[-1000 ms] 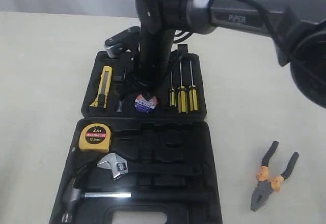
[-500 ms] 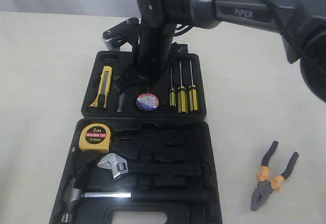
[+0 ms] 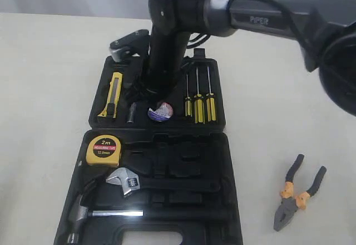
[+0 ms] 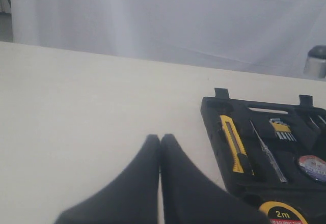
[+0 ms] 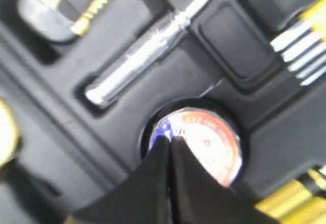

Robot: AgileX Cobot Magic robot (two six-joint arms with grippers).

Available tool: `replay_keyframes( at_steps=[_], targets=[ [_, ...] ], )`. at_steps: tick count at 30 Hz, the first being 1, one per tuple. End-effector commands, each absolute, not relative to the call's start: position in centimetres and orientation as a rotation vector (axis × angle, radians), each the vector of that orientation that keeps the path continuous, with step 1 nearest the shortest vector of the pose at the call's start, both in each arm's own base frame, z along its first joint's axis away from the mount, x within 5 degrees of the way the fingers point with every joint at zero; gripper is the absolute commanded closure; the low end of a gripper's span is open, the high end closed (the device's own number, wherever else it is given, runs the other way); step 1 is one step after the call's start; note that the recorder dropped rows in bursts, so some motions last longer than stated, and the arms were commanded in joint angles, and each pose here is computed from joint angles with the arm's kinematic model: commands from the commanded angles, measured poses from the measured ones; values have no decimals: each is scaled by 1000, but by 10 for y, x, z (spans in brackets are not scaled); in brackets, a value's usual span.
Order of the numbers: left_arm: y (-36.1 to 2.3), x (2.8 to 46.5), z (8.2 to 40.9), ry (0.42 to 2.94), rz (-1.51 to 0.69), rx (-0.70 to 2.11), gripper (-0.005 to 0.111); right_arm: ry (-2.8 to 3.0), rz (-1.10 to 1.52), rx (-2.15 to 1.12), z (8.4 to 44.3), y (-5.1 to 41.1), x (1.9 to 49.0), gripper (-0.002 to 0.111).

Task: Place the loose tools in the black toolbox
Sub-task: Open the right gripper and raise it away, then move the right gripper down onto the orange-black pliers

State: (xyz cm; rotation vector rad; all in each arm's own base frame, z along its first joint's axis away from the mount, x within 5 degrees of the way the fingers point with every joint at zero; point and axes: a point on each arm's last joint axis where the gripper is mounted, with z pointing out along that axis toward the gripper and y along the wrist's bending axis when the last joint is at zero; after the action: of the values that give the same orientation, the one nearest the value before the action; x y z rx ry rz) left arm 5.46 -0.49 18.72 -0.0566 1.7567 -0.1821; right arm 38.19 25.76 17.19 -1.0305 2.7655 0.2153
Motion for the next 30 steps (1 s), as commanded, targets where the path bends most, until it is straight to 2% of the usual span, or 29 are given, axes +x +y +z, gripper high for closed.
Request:
replay_keyframes(
  at_steps=[1,6,11,22,30],
  targets=[
    [-5,55,189,1757,-182,-49,107,2700,222,-1003,236,241,371,109],
    [-5,55,189,1757,-182,-49,107,2726,219,-932,295,202,348,109],
    [-5,55,189,1757,-182,-49,107,2777,216,-816,316,166,286,109],
    [-5,55,189,1757,-182,-49,107,2764,161,-635,323,95,169,109],
    [-5,55,189,1757,-182,-49,107,2807,160,-634,288,68,117,109]
  ],
)
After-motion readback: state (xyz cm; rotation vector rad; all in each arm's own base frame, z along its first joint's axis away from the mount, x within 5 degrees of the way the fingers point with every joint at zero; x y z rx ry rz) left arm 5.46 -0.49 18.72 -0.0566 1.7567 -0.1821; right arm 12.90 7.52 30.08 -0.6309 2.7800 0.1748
